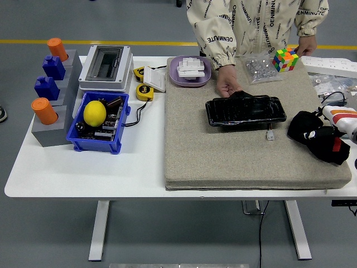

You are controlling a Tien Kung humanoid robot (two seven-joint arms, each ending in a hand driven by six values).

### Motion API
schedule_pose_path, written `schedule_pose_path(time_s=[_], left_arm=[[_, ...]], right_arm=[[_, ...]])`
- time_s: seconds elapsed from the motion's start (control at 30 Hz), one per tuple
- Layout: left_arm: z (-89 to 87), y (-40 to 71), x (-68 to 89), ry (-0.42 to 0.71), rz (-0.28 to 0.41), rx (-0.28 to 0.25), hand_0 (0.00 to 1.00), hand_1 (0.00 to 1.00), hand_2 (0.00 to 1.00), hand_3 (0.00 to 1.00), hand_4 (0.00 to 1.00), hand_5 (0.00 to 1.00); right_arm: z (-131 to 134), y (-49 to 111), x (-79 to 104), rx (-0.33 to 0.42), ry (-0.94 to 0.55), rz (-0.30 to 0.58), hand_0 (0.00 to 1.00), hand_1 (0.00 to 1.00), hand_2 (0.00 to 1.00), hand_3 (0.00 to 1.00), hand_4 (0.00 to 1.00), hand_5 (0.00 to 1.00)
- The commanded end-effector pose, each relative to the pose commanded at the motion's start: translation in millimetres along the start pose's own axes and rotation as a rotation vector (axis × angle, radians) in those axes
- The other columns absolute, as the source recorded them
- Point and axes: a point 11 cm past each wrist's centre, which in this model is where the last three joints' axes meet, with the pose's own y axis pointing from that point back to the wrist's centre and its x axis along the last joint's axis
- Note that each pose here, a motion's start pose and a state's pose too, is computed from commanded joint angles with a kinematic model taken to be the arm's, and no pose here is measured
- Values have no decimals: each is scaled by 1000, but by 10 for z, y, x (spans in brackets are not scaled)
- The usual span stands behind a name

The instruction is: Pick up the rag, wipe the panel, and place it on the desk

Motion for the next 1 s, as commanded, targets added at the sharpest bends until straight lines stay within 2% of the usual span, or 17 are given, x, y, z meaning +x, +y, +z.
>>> schedule_pose_path(time_s=[0.33, 0.9, 0.93, 1.0], left_arm=[[3, 0, -3, 0, -1, 0, 603, 635, 636, 560, 636, 446], [-5, -1, -11, -1, -2, 2, 603, 635, 637, 561, 636, 446], [-5, -1, -12, -2, -3, 2, 604, 635, 637, 560, 636, 447], [0, 0, -13, -3, -3, 1, 604, 635, 637, 560, 636, 447]], right_arm=[[27, 6, -39, -2, -17, 35, 699, 690, 755, 739, 998, 623], [-29, -12, -160, 4, -38, 41, 667, 672, 733, 723, 998, 603], [-28, -12, -163, 4, -38, 42, 625, 657, 709, 683, 998, 568], [-23, -12, -175, 4, -42, 48, 625, 657, 709, 683, 998, 568]])
